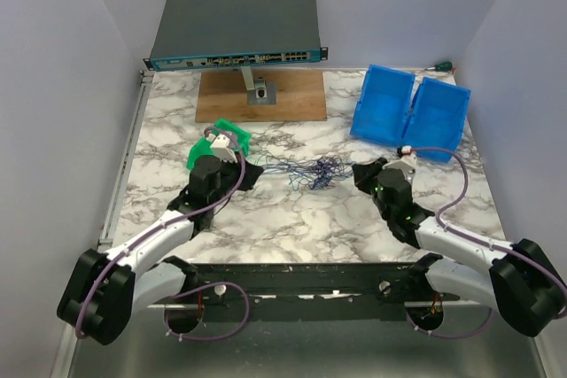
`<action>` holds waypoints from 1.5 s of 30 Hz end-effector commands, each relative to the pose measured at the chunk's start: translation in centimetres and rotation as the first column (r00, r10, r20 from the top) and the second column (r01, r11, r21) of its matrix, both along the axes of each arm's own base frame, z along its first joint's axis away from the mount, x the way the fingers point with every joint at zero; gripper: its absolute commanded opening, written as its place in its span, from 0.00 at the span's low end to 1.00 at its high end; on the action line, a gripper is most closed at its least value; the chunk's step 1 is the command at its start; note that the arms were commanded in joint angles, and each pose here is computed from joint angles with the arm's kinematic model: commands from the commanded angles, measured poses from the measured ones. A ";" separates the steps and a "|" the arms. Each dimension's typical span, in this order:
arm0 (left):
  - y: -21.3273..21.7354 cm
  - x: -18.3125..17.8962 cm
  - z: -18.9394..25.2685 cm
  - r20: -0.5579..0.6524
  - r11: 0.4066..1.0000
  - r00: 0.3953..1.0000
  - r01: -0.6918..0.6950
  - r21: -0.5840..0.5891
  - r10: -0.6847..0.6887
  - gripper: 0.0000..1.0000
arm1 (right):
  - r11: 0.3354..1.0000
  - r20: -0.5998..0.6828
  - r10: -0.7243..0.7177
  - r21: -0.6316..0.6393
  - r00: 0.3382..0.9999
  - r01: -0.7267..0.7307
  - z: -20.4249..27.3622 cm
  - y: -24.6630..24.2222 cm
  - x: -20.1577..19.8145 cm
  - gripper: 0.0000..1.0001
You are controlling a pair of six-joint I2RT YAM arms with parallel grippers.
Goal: Untangle the cables
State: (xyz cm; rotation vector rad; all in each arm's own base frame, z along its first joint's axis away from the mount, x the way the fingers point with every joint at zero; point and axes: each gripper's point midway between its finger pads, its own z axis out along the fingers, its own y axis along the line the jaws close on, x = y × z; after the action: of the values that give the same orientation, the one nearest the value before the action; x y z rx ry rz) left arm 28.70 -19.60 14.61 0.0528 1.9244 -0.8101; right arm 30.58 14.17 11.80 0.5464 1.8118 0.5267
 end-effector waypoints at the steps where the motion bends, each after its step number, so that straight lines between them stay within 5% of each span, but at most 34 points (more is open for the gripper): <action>1: -1.4 1.0 -0.3 0.012 0.991 0.991 0.134 0.028 -0.135 0.00 | 0.962 0.058 0.238 -0.152 0.969 -0.227 0.1 2.3 0.7 0.10; 5: -4.3 -0.3 -0.3 0.000 0.955 0.955 0.297 -0.020 -0.297 0.60 | 0.852 0.120 0.523 -0.114 0.844 -0.511 0.8 7.6 -1.1 0.08; 9: -6.5 -0.8 -1.3 -0.040 0.925 0.925 0.380 0.029 -0.379 0.79 | 0.786 0.119 0.618 -0.069 0.777 -0.614 0.6 9.8 -1.7 0.06; 15: -9.7 -1.3 -3.4 -0.138 0.875 0.880 0.470 0.113 -0.455 0.81 | 0.757 0.091 0.652 -0.024 0.753 -0.653 -0.3 11.0 -1.7 0.04; 23: -11.8 -2.0 -4.2 -0.207 0.830 0.822 0.553 0.071 -0.530 0.75 | 0.764 0.078 0.644 -0.010 0.761 -0.646 -0.6 11.1 -1.5 0.04; 27: -9.9 -1.1 -2.9 -0.143 0.890 0.893 0.442 0.109 -0.426 0.75 | 0.797 0.040 0.604 -0.021 0.796 -0.604 -1.2 10.4 -0.8 0.03; 32: -6.4 -1.8 1.3 0.119 0.942 0.940 0.303 0.148 -0.321 0.83 | 0.815 0.017 0.579 -0.027 0.815 -0.578 -1.8 9.8 -0.6 0.03; 45: -8.8 -2.8 -0.4 0.110 0.864 0.896 0.373 0.337 -0.429 0.89 | 0.804 0.005 0.595 -0.009 0.804 -0.595 -2.2 10.4 -0.6 0.03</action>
State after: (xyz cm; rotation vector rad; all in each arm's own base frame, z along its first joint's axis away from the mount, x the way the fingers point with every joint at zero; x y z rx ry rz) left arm 25.27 -27.25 14.79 0.6302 1.8755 -0.8497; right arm 29.28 24.18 9.13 -0.0719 1.9752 0.9363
